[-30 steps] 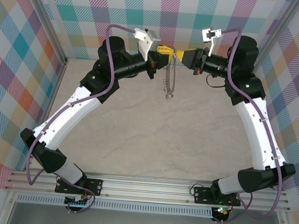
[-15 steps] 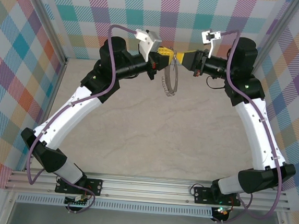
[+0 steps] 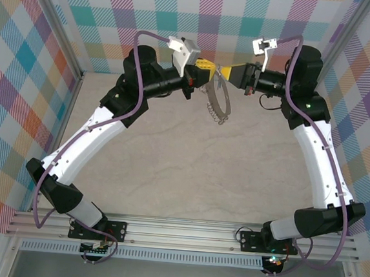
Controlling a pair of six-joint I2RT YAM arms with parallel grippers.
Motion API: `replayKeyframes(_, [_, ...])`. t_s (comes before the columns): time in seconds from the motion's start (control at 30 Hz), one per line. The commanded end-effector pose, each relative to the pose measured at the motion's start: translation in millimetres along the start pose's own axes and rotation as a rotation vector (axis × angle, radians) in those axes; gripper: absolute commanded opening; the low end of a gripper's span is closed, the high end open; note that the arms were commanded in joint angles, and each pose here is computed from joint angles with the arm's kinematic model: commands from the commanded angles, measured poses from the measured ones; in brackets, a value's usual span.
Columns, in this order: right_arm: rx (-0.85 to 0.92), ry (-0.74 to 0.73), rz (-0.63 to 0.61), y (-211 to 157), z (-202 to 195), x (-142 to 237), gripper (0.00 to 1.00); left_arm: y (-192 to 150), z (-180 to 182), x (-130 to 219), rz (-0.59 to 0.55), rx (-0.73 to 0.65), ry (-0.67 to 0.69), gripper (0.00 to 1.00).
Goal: Put the keys on the keyring
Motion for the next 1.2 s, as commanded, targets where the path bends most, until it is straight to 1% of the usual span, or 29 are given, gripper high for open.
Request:
replayKeyframes(0.0, [-0.027,0.017,0.001,1,-3,1,0.02,27,-20,13,-0.115,-0.059,-0.062,0.00])
replayKeyframes(0.03, [-0.028,0.017,0.001,1,-2,2,0.10,27,-20,13,-0.117,-0.058,-0.062,0.00])
replayKeyframes(0.07, [-0.031,0.012,0.004,0,-1,2,0.23,28,-20,13,-0.119,-0.059,-0.060,0.00])
replayKeyframes(0.1, [-0.031,0.002,0.002,0,-1,4,0.29,28,-20,13,-0.120,-0.059,-0.060,0.00])
replayKeyframes(0.2, [-0.036,-0.026,-0.010,1,-1,12,0.39,27,-20,13,-0.125,-0.062,-0.060,0.00])
replayKeyframes(0.33, [-0.047,-0.046,-0.048,6,-3,22,0.42,27,-20,14,-0.134,-0.059,-0.062,0.00])
replayKeyframes(0.4, [-0.050,-0.050,-0.066,9,-4,25,0.46,28,-20,14,-0.140,-0.060,-0.064,0.00])
replayKeyframes(0.57, [-0.054,-0.036,-0.103,16,-6,25,0.52,28,-18,14,-0.168,-0.043,-0.076,0.00])
replayKeyframes(0.7, [-0.062,-0.041,-0.132,18,-10,24,0.54,32,-10,13,-0.216,0.019,-0.098,0.00])
replayKeyframes(0.97, [-0.090,-0.051,-0.201,21,-15,23,0.54,39,12,15,-0.282,0.161,-0.148,0.00])
replayKeyframes(1.17, [-0.117,-0.054,-0.282,27,-20,23,0.56,39,25,15,-0.292,0.252,-0.208,0.00])
Point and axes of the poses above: each hand's point on the last joint's axis, 136 mm out from that joint toward the fingers, its own x axis back along the fingers, its own z axis along the line the jaws close on, y = z × x, the point moved 9 cm from there along x, back along the fingers, and after that the axes turned 15 degrees about x, right-handed, at the moved point
